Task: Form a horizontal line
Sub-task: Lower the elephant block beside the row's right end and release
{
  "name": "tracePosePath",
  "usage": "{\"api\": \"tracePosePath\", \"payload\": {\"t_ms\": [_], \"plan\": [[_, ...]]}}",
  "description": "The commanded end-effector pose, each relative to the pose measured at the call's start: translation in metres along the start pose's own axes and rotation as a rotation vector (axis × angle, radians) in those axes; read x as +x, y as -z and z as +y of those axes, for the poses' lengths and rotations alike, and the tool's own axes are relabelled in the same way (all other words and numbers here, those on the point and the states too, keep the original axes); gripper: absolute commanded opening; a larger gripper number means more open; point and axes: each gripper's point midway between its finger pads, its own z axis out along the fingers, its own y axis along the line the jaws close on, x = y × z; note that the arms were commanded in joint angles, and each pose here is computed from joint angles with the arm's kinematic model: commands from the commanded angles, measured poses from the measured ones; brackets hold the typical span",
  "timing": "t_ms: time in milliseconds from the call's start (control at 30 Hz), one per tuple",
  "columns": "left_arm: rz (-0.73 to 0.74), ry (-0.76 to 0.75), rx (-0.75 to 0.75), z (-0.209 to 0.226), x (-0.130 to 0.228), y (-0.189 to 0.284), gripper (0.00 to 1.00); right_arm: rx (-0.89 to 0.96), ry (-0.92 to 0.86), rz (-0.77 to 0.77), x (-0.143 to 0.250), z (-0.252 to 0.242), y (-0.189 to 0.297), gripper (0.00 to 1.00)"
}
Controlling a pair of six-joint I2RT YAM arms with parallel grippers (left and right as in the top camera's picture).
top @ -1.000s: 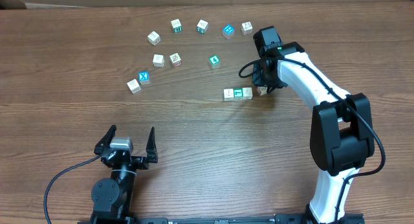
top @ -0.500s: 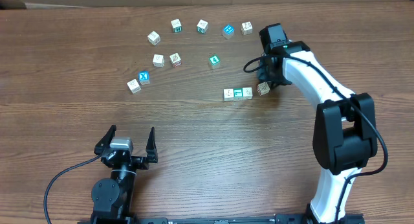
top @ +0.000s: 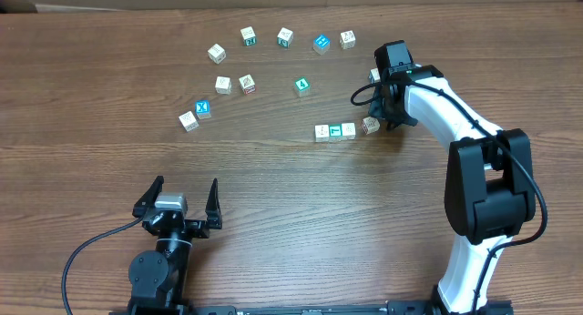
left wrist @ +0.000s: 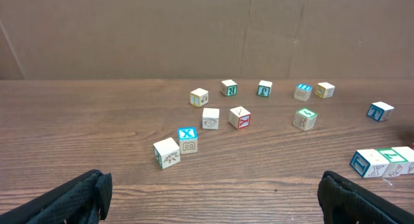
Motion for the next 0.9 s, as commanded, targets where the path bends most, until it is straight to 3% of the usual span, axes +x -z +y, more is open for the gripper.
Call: {"api": "tracePosePath", "payload": {"t_ms": [0, 400, 867], "plan": [[-0.009, -0.019, 0.000, 0.000, -0.001, 0.000, 1.00, -0.061, 0.000, 0.019, 0.003, 0.011, -0.003, 0.04], [-0.008, -0.019, -0.001, 0.000, -0.001, 0.000, 1.00, -0.204, 0.002, 0.116, 0.021, 0.035, 0.001, 0.05], [-0.008, -0.019, -0.001, 0.000, -0.001, 0.000, 1.00, -0.108, -0.106, 0.122, 0.023, 0.019, -0.001, 0.11]]}}
